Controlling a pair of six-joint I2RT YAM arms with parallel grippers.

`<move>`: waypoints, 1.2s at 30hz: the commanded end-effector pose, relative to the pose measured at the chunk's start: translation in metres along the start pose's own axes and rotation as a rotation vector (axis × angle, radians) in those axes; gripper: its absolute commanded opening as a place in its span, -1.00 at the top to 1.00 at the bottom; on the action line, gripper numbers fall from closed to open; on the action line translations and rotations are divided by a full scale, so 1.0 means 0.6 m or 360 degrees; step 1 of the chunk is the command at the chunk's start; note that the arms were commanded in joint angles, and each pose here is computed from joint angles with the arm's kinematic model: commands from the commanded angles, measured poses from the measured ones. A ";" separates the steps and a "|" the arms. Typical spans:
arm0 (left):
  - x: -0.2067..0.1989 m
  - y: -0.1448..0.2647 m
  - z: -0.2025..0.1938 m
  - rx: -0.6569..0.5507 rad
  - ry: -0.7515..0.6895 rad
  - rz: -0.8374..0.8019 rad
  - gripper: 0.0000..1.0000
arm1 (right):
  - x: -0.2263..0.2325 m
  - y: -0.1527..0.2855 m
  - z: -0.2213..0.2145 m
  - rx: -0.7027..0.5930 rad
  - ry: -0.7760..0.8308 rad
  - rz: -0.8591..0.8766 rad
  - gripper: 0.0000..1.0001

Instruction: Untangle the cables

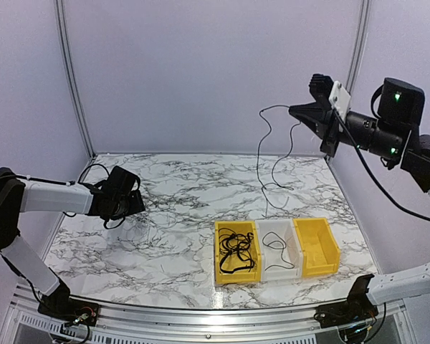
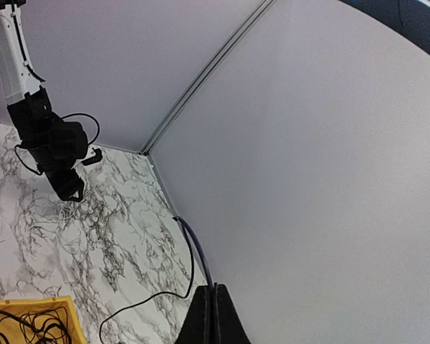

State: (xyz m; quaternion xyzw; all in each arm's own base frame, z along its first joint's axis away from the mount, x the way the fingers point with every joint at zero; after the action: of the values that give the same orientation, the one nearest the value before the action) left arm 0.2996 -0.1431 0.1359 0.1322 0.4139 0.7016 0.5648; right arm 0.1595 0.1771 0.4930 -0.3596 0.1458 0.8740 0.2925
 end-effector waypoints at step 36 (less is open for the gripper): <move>0.019 0.003 -0.012 0.0042 -0.0050 0.0052 -0.41 | 0.177 0.019 -0.173 0.0156 -0.0211 0.0639 1.00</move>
State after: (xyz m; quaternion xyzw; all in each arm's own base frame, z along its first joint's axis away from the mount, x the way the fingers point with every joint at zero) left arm 0.2967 -0.1420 0.1297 0.1522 0.4113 0.6986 0.5653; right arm 0.1488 0.1517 0.3147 -0.2418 0.2948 0.9092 0.1671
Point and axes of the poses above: each gripper's point midway between its finger pads, its own y axis back along the fingers, its own x axis along the line the jaws close on, z = x × y, the point moved 9 cm from there along y, back along the fingers, and after that the axes turned 7 degrees about y, right-handed, at the moved point
